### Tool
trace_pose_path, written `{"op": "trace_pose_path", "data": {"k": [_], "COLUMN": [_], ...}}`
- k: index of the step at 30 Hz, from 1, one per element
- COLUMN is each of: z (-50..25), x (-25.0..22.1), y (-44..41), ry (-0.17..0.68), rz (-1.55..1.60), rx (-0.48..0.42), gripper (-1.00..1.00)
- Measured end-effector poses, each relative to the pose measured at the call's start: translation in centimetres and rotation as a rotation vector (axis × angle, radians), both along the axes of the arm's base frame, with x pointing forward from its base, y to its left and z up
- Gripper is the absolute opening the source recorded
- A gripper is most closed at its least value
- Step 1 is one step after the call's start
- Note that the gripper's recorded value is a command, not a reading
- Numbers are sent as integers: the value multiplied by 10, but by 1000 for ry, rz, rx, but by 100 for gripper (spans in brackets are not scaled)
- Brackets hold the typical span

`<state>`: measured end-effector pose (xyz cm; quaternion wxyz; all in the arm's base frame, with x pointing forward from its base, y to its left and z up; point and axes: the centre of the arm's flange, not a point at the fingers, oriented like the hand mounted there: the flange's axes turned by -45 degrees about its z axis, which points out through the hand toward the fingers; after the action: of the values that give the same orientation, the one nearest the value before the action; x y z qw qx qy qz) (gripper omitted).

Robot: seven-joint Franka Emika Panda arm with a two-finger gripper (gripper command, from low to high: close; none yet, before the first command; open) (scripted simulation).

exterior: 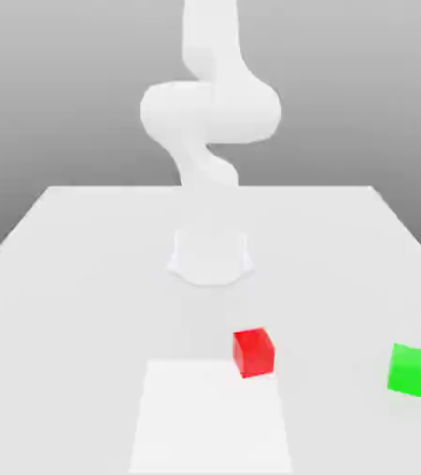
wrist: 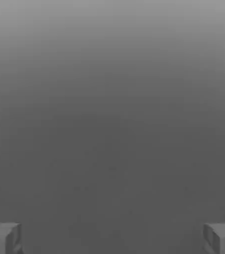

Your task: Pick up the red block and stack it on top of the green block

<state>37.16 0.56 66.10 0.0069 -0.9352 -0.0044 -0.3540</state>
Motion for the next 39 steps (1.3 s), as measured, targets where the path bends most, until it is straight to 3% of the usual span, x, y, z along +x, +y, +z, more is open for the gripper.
{"op": "trace_pose_path", "data": {"k": [4,9,18,24,25,32,39], "z": [-99,-225,-451,-511,-516,-516,-467], "x": [31,35,-48,-59,-59,-59,-58], "y": [14,35,60,61,61,61,61], "ry": [146,331,689,717,717,717,717], "rz": [48,112,236,246,246,246,247], "rx": [-9,-31,-104,-110,-110,-110,-111], "gripper": [0,0,0,0,-100,-100,-100]}}
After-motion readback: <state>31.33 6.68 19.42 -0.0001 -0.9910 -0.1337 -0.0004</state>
